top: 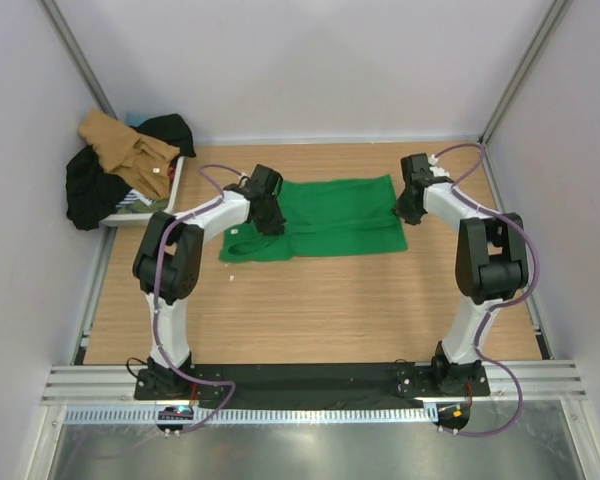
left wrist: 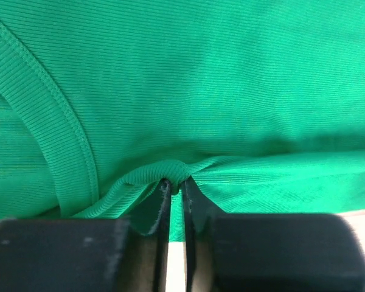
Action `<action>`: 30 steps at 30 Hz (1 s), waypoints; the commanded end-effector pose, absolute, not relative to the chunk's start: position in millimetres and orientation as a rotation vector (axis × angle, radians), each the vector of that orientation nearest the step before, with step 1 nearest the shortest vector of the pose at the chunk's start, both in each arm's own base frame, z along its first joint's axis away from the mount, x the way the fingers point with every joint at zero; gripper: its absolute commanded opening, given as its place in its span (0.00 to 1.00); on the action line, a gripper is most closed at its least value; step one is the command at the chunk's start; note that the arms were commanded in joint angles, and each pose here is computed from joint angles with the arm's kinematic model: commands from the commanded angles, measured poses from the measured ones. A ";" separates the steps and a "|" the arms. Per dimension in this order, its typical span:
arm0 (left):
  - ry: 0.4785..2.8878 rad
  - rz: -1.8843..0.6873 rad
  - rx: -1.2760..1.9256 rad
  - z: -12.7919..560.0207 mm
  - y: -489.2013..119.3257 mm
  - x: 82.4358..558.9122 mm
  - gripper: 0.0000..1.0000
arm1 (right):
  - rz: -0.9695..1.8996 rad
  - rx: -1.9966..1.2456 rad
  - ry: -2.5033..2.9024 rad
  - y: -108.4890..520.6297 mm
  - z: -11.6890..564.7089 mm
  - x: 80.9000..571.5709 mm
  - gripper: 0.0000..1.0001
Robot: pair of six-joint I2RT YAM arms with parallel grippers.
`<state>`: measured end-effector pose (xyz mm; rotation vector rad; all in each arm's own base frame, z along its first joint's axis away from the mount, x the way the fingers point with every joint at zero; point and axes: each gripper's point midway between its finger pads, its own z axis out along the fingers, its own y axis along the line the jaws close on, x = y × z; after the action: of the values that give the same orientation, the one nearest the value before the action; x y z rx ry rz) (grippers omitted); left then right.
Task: Fold and stack the tank tops
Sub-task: Fold the tank top
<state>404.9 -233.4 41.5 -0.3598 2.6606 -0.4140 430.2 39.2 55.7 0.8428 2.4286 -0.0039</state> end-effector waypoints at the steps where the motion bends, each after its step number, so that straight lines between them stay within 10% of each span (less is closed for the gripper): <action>1: 2.648 -0.405 -0.333 49.9 -228.3 410.0 0.17 | -0.038 0.850 2.358 32.3 67.5 450.0 0.41; 7: 2.505 -0.305 -0.347 86.8 -205.6 420.3 0.70 | -0.015 0.840 2.289 31.2 91.1 462.0 0.61; 15: 2.338 -0.264 -0.255 152.4 -199.9 455.2 0.81 | 0.102 0.730 2.228 41.6 121.3 498.5 0.59; 17: 2.308 -0.243 -0.243 158.6 -195.9 468.0 0.99 | 0.129 0.692 2.226 43.2 129.4 512.2 0.54; 30: 2.355 -0.227 -0.205 119.2 -199.7 552.0 0.89 | 0.127 0.591 2.282 52.5 99.7 573.3 0.57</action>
<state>541.7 -202.7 112.1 -0.2390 2.3584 -0.2182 559.8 49.9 84.6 0.6466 2.3020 0.1126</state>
